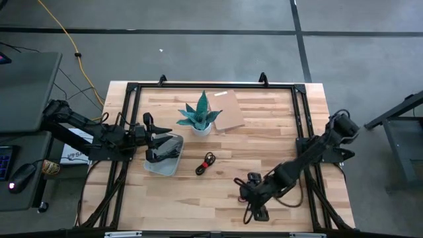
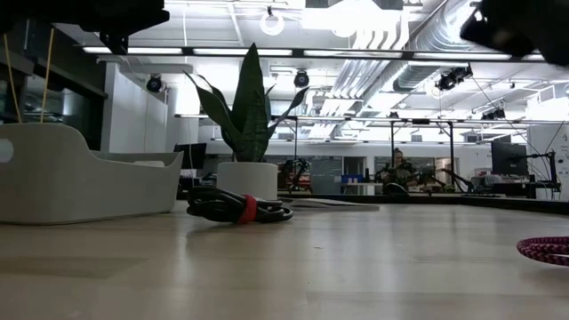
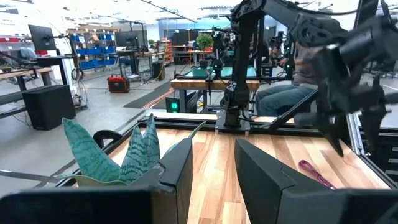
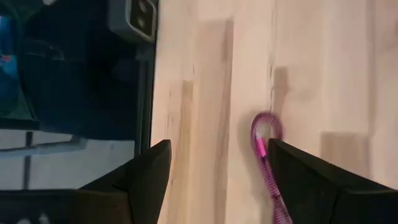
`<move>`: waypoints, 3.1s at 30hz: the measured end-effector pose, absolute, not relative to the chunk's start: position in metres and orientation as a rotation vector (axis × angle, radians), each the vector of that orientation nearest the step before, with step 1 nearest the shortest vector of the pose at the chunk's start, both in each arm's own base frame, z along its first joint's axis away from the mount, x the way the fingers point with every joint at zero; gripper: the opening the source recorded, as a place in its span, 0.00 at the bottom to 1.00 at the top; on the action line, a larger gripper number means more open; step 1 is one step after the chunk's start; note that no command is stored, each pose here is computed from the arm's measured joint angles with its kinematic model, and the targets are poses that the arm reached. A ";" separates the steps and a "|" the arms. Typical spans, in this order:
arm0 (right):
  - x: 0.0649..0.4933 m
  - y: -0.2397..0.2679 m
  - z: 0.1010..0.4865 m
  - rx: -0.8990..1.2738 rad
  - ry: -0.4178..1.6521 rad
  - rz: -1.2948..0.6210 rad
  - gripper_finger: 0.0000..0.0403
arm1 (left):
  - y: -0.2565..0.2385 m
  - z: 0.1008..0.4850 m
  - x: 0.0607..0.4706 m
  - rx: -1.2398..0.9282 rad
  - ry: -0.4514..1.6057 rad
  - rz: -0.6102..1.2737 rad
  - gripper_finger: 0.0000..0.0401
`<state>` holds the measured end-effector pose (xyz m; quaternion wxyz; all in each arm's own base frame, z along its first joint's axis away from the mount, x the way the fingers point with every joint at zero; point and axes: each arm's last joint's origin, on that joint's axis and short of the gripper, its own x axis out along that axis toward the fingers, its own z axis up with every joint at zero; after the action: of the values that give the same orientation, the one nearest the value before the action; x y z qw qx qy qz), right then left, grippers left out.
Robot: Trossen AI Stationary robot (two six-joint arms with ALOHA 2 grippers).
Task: Pick and place USB-C Cables
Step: Put the pink patterned charger cable into the bin
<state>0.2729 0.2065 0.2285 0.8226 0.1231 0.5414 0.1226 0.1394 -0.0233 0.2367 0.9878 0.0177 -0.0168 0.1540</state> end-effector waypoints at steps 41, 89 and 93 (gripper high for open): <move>0.283 0.213 0.138 0.123 1.444 0.041 0.64 | -0.023 0.237 0.139 0.033 -0.034 0.309 0.25; 0.179 0.176 0.183 0.067 1.238 -0.206 0.01 | -0.023 0.234 0.140 0.020 -0.014 0.308 0.25; 0.168 0.162 0.174 0.200 1.012 -0.124 0.00 | -0.023 0.234 0.140 0.020 -0.015 0.308 0.25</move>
<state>0.1676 0.1621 0.1742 0.8680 0.0955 0.4837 -0.0594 0.1397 -0.0234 0.2344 0.9881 0.0097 -0.0074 0.1535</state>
